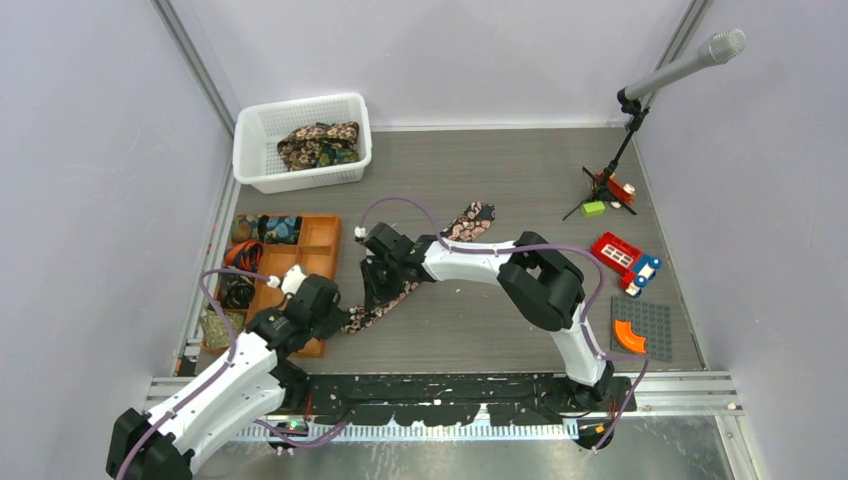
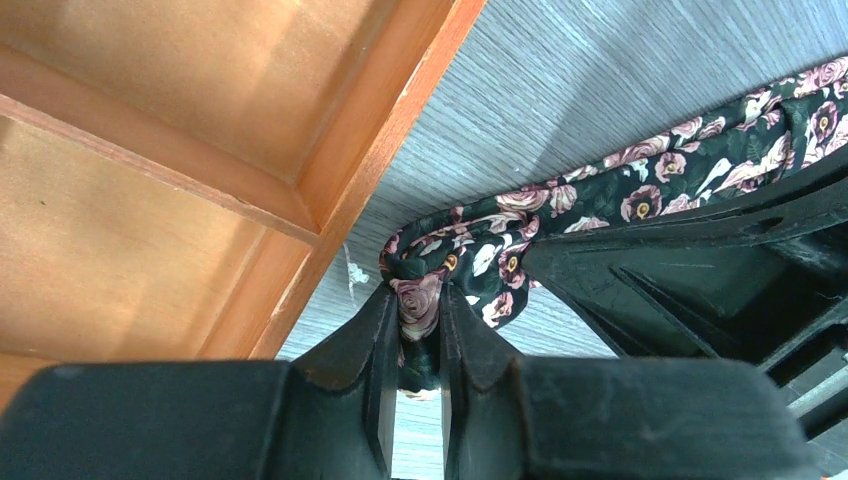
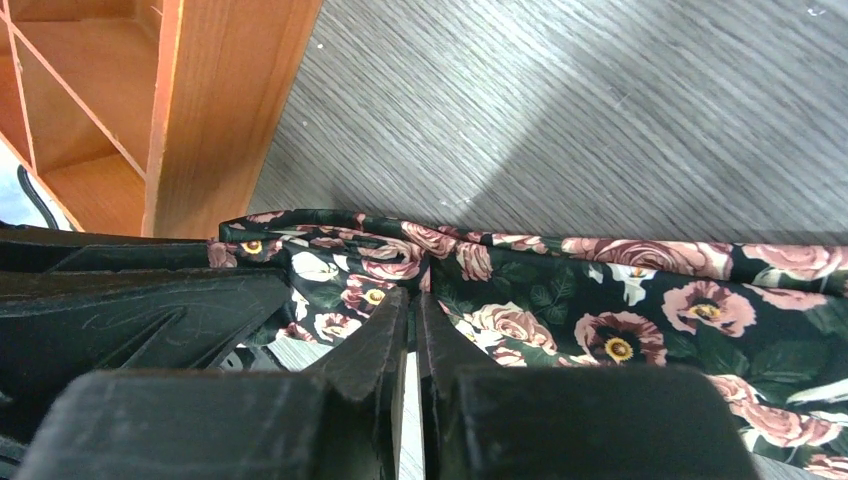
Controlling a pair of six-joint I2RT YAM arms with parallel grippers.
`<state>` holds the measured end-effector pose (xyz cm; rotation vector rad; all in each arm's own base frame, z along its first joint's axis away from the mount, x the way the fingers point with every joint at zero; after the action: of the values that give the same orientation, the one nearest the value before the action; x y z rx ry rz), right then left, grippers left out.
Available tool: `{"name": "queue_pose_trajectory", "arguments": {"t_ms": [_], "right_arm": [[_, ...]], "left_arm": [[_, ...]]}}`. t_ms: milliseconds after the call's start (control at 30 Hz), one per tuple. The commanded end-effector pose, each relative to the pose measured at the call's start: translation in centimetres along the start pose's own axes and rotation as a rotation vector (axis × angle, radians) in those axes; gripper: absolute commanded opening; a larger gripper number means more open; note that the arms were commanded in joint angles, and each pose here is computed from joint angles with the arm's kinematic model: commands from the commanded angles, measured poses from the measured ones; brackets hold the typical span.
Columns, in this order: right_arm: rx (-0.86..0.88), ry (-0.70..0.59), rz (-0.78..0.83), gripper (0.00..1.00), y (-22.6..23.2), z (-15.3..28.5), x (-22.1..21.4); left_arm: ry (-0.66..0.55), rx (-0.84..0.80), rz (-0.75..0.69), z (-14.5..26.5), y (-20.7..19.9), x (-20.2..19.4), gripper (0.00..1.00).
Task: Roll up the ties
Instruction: Roll the tie at the center of the board.
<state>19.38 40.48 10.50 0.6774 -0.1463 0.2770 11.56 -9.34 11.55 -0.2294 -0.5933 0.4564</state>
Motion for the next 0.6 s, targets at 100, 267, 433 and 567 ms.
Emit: {"name": "queue_pose_trajectory", "arguments": {"t_ms": [100,267,433,567], "right_arm": [[0.070,-0.026,0.012,0.12,1.8,0.1,0.3],[0.090,-0.020,0.003,0.12,2.0,-0.2,-0.2],[0.102,-0.013,-0.005,0.12,2.2,-0.5,-0.7],[0.108,-0.012,-0.008,0.12,2.2,-0.6,-0.9]], "left_arm": [[-0.048,-0.014,0.021,1.3,-0.7,1.3,0.00],[-0.046,-0.031,0.021,1.8,-1.2,1.7,0.00],[-0.046,-0.044,0.017,2.0,-1.7,2.0,0.00],[-0.043,-0.053,0.015,2.0,-2.0,2.1,0.00]]}}
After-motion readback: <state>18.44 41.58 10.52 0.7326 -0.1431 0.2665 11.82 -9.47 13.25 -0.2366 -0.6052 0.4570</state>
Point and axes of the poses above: each gripper's point midway between its finger pads, its own z axis back along the fingers, its own y axis along the line the jaws close on, x = y × z, the point moved 9 cm from there along z, back along the fingers, and after that the axes turned 12 degrees about -z, right-handed, at the moved point
